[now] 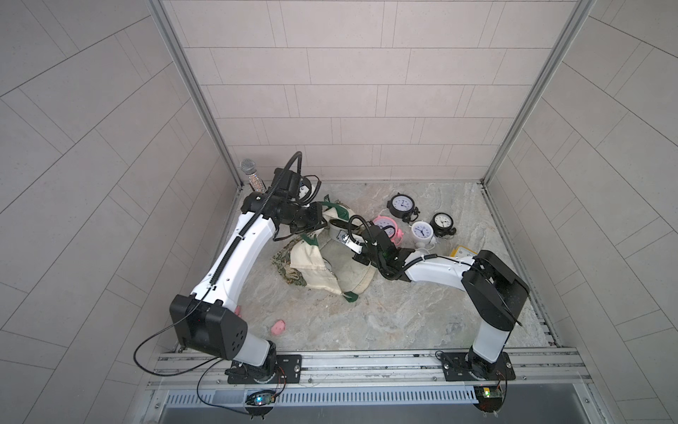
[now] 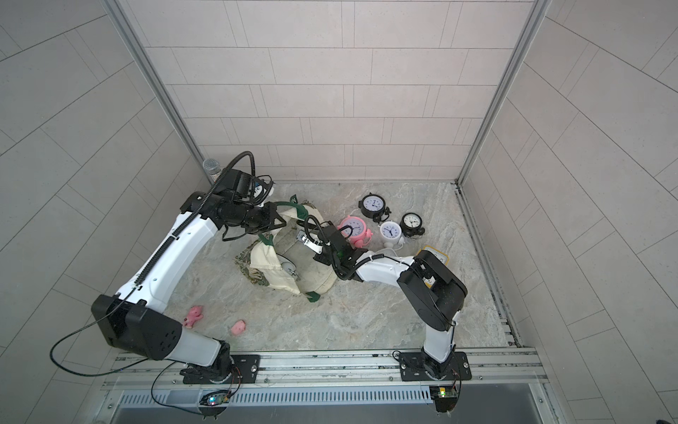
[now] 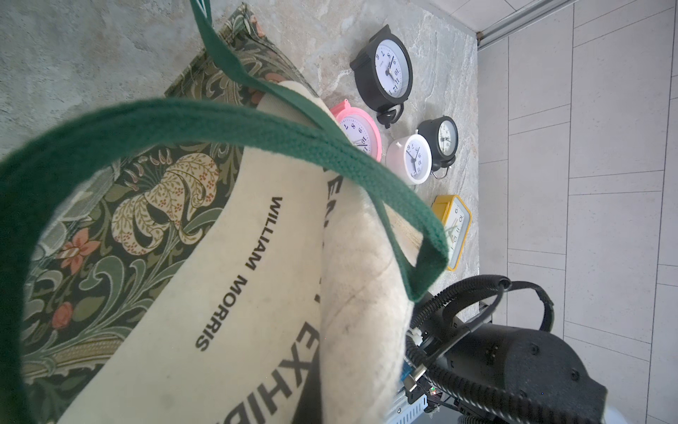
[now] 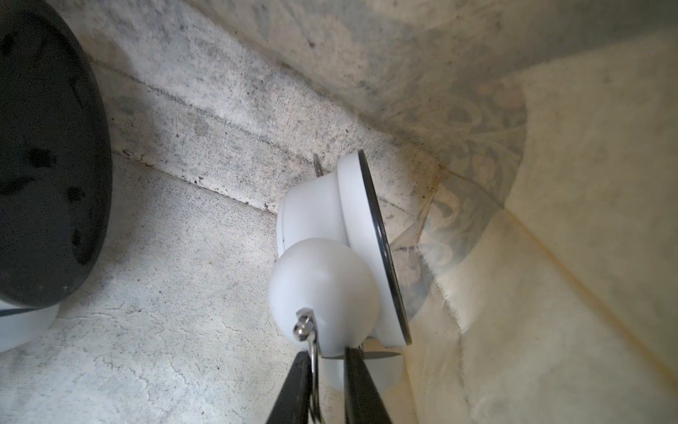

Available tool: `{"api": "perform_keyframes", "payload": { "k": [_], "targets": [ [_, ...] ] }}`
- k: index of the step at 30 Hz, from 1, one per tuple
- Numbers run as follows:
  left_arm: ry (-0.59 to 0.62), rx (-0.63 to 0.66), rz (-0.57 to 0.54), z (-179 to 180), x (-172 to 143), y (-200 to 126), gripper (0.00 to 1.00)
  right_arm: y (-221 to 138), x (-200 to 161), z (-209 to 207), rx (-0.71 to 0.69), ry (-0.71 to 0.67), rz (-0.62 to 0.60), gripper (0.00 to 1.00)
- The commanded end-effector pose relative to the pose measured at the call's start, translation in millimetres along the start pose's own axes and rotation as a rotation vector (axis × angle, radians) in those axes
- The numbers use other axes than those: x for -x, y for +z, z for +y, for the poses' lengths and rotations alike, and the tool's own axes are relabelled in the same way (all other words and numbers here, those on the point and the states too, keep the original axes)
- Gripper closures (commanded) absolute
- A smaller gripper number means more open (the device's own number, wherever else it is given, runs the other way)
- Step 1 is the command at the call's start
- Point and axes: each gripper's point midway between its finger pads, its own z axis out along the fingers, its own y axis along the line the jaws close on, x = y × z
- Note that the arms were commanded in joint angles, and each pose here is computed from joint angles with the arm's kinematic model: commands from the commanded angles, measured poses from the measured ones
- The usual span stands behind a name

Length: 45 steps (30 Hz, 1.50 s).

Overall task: Take the alarm clock out of the canvas bag
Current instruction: Pick up the alarm from the canvas bag.

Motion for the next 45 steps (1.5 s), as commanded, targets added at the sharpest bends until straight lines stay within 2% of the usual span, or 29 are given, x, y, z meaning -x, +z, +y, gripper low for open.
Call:
{"api": "perform_keyframes", "payload": {
  "k": [1,12,16,22,24,37,45],
  "targets": [
    [0.046,-0.102,-0.026,-32,-1,-27,1.0,9,-18,-13,-0.056,-0.044,0.048,0.81],
    [0.046,-0.104,-0.022,-33,0,-26,1.0,12,-29,-14,-0.01,-0.085,0.058,0.8],
    [0.047,-0.104,-0.023,-33,0,-26,1.0,11,-22,-12,0.019,-0.076,0.023,0.86],
    [0.05,-0.098,-0.02,-32,-1,-26,1.0,1,-9,-8,0.064,-0.065,-0.033,0.99],
    [0.05,-0.093,-0.018,-31,0,-25,1.0,-5,-5,-9,0.071,-0.056,-0.044,1.0],
    [0.051,-0.09,-0.023,-29,1,-23,1.0,-59,16,-33,0.112,0.251,-0.036,1.0],
    [0.057,-0.086,-0.034,-28,3,-24,1.0,-101,34,-44,0.152,0.384,-0.035,1.0]
  ]
}}
